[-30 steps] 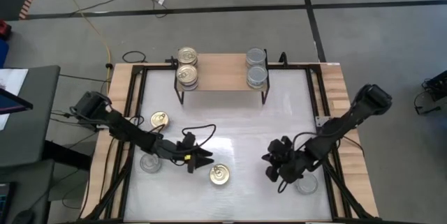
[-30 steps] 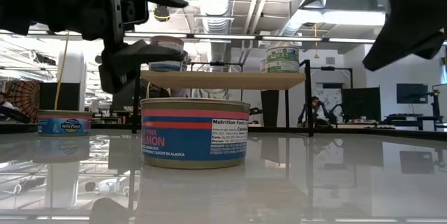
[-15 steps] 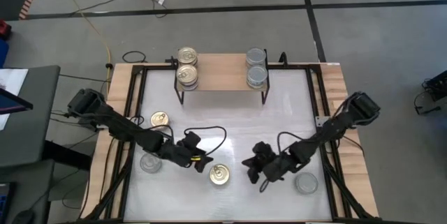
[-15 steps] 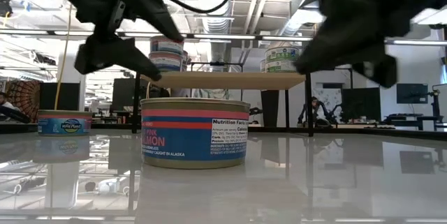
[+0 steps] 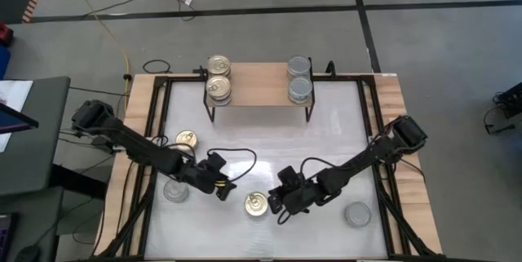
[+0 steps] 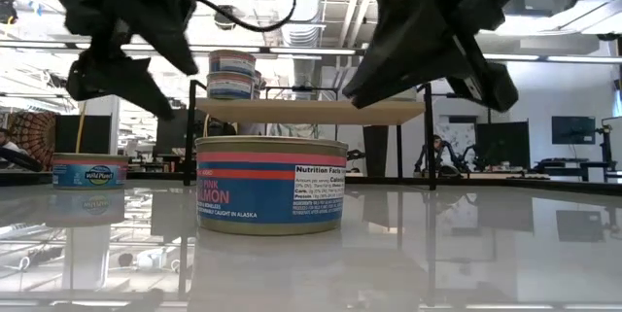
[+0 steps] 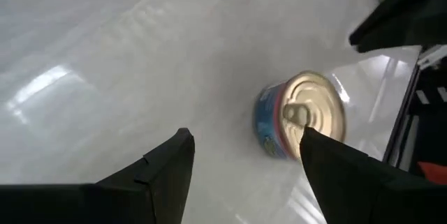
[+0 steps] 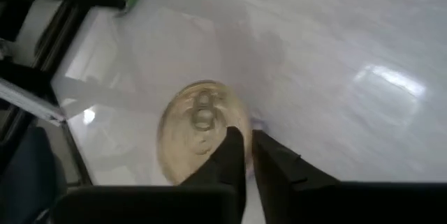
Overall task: Stack canned seafood by type on shelf
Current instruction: Put the blue pink tuna can on the shelf
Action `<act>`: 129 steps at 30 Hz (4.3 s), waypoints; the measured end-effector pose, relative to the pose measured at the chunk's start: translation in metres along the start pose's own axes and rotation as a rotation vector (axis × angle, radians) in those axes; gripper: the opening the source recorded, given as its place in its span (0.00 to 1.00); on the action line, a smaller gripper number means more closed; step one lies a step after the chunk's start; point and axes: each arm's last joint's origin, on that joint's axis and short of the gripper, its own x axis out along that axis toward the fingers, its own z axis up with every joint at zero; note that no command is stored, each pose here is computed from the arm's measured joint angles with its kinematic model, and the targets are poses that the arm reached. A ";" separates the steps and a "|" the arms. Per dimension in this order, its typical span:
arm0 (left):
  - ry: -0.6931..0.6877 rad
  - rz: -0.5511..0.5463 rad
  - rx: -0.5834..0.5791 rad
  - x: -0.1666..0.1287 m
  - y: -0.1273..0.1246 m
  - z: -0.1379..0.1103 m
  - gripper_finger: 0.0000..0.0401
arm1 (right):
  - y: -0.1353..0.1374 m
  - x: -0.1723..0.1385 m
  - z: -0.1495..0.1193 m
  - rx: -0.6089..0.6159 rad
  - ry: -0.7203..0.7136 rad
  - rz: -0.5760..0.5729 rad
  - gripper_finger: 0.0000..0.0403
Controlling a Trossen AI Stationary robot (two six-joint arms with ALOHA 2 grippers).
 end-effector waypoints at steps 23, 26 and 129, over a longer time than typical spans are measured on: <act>0.031 -0.102 0.067 -0.025 0.034 -0.007 0.62 | 0.004 -0.003 -0.002 0.255 0.023 -0.001 0.75; 0.035 -0.117 0.067 -0.018 0.032 -0.009 0.62 | 0.000 0.003 -0.006 0.295 0.023 -0.031 0.73; 0.197 -0.270 -0.709 0.078 -0.023 -0.064 0.62 | 0.001 0.037 -0.040 0.229 0.019 -0.019 0.06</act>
